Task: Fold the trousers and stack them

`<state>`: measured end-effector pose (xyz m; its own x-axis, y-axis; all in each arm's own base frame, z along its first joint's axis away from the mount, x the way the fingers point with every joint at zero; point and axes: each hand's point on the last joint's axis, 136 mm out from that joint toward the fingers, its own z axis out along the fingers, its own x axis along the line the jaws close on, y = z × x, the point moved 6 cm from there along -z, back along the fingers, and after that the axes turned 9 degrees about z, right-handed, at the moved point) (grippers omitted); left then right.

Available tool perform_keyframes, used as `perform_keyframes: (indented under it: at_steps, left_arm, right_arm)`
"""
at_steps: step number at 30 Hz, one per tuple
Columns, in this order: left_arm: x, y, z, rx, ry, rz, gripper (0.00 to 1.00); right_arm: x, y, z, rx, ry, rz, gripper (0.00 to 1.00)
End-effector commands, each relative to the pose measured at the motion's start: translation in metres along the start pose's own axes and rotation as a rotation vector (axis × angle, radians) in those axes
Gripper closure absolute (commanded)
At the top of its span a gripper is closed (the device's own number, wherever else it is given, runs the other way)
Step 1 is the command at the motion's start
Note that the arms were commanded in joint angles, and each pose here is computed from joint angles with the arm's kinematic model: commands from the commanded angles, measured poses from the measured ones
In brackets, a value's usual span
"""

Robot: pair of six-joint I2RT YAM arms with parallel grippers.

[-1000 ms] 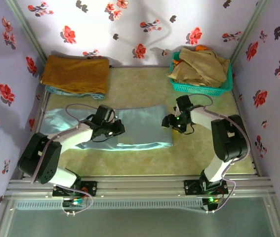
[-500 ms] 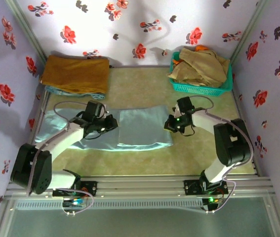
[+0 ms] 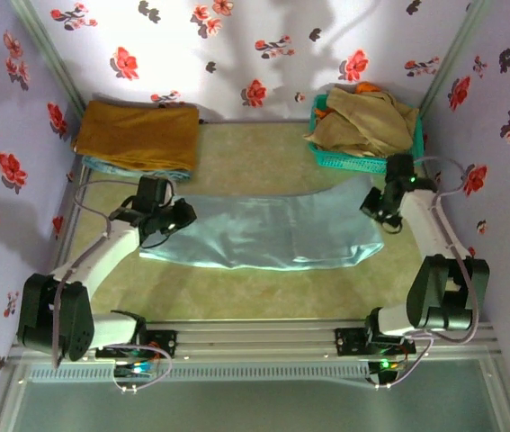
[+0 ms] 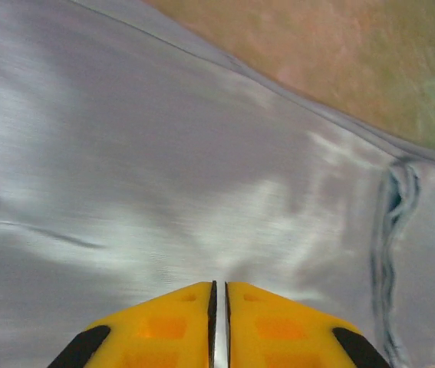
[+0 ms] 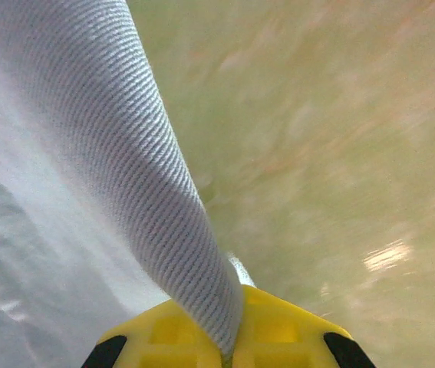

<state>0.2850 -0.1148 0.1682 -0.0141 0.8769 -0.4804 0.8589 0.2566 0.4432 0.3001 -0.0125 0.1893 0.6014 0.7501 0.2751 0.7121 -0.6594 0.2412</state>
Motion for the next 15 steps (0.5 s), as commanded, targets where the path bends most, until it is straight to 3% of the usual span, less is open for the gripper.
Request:
perform_keyframes:
  at_steps: [1,9,13,15]
  left_arm:
    - [0.022,-0.002,0.0,-0.009,0.074,-0.032,0.85]
    - [0.064,-0.017,0.016,0.026,0.198,-0.087,0.79]
    - [0.073,-0.033,0.028,0.07,0.19,-0.101,0.78]
    - [0.076,-0.042,0.036,0.103,0.178,-0.105,0.83]
  right_arm:
    - [-0.001,0.026,-0.026,-0.047,-0.067,-0.098,1.0]
    - [0.043,0.042,-0.063,-0.05,0.16,-0.12,1.0]
    - [0.074,0.028,-0.083,-0.029,0.307,-0.14,1.0]
    - [0.093,0.016,-0.09,-0.002,0.366,-0.159,1.0]
